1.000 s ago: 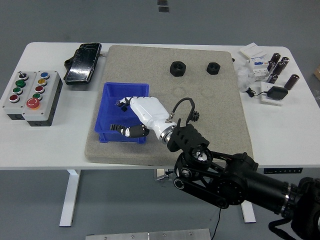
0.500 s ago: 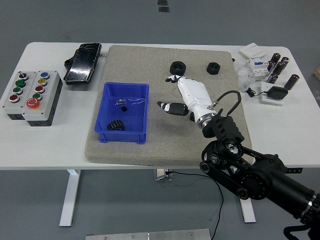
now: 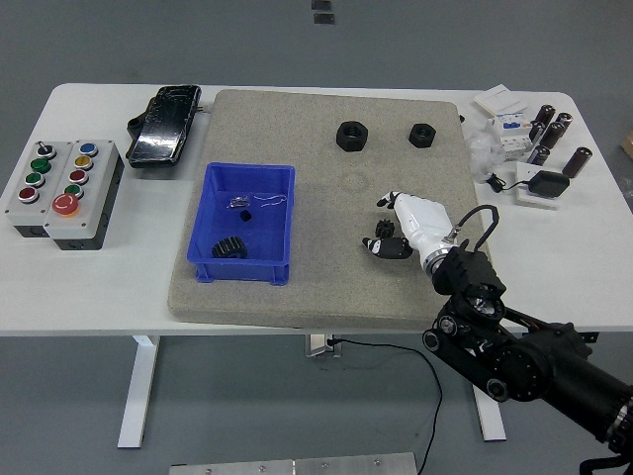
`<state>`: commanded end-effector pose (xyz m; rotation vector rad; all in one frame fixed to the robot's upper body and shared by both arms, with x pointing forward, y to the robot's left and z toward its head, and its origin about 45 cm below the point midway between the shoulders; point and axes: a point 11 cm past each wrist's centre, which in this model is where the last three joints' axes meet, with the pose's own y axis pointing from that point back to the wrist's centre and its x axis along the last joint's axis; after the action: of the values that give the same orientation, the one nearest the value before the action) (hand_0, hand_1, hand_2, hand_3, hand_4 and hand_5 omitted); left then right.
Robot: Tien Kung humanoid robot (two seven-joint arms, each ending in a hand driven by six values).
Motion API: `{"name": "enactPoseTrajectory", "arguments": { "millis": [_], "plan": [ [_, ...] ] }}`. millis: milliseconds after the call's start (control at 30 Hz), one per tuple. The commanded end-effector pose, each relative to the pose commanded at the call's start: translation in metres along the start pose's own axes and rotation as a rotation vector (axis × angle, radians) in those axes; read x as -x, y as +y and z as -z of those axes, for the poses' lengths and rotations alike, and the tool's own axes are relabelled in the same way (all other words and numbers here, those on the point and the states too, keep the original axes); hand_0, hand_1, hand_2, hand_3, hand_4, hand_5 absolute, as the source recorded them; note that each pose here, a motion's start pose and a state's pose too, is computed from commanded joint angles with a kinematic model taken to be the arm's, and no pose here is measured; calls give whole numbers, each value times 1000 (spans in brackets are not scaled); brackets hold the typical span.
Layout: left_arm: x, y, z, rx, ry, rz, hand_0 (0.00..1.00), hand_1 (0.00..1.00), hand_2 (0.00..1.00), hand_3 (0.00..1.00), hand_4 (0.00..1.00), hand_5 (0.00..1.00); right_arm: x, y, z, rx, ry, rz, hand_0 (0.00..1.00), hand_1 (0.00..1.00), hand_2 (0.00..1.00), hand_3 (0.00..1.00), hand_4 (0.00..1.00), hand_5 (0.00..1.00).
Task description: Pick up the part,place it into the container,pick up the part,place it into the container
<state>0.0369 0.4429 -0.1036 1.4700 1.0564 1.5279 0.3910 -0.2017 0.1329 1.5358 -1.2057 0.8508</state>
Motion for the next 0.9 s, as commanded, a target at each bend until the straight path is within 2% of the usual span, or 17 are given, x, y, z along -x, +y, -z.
{"name": "enactPoseTrajectory", "arguments": {
  "millis": [67, 100, 267, 300, 467, 500, 667, 700, 867, 900],
  "plan": [
    [0, 0, 0, -1, 1, -1, 667, 633, 549, 601, 688, 348, 2, -1, -2, 5, 8, 8, 525, 653, 706, 701, 821, 298],
    [0, 0, 1, -2, 1, -1, 668, 632, 550, 601, 692, 349, 2, -1, -2, 6, 10, 10, 473, 592, 616, 673, 570, 156],
    [0, 0, 1, -3, 1, 0, 668, 632, 550, 601, 692, 349, 4, -2, -3, 9, 14, 23, 473, 592, 616, 673, 570, 156],
    [0, 0, 1, -2, 1, 0, 667, 632, 550, 602, 693, 347, 5, -2, -4, 10, 15, 26, 460, 579, 579, 658, 673, 49],
    [0, 0, 0, 0, 1, 1, 667, 632, 550, 602, 693, 347, 7, -2, -4, 8, 17, 31, 460, 579, 579, 658, 673, 49],
    [0, 0, 0, 0, 1, 0, 667, 632, 550, 602, 696, 349, 7, -2, -4, 7, 17, 32, 454, 579, 569, 655, 682, 2],
    [0, 0, 0, 1, 0, 0, 667, 632, 550, 602, 696, 349, 9, -1, -3, 0, 12, 31, 454, 579, 569, 655, 682, 2],
    [0, 0, 0, 2, 0, 0, 667, 632, 550, 601, 697, 351, 9, -1, -2, -1, 11, 31, 439, 581, 570, 646, 635, 19],
    [1, 0, -1, 5, 0, 2, 667, 632, 550, 601, 697, 351, 11, -1, -1, -8, 8, 28, 439, 581, 570, 646, 635, 19],
    [1, 0, -1, 5, -1, 2, 667, 632, 551, 602, 699, 350, 11, -1, -1, -9, 8, 27, 440, 575, 563, 636, 618, 52]
  ]
}}
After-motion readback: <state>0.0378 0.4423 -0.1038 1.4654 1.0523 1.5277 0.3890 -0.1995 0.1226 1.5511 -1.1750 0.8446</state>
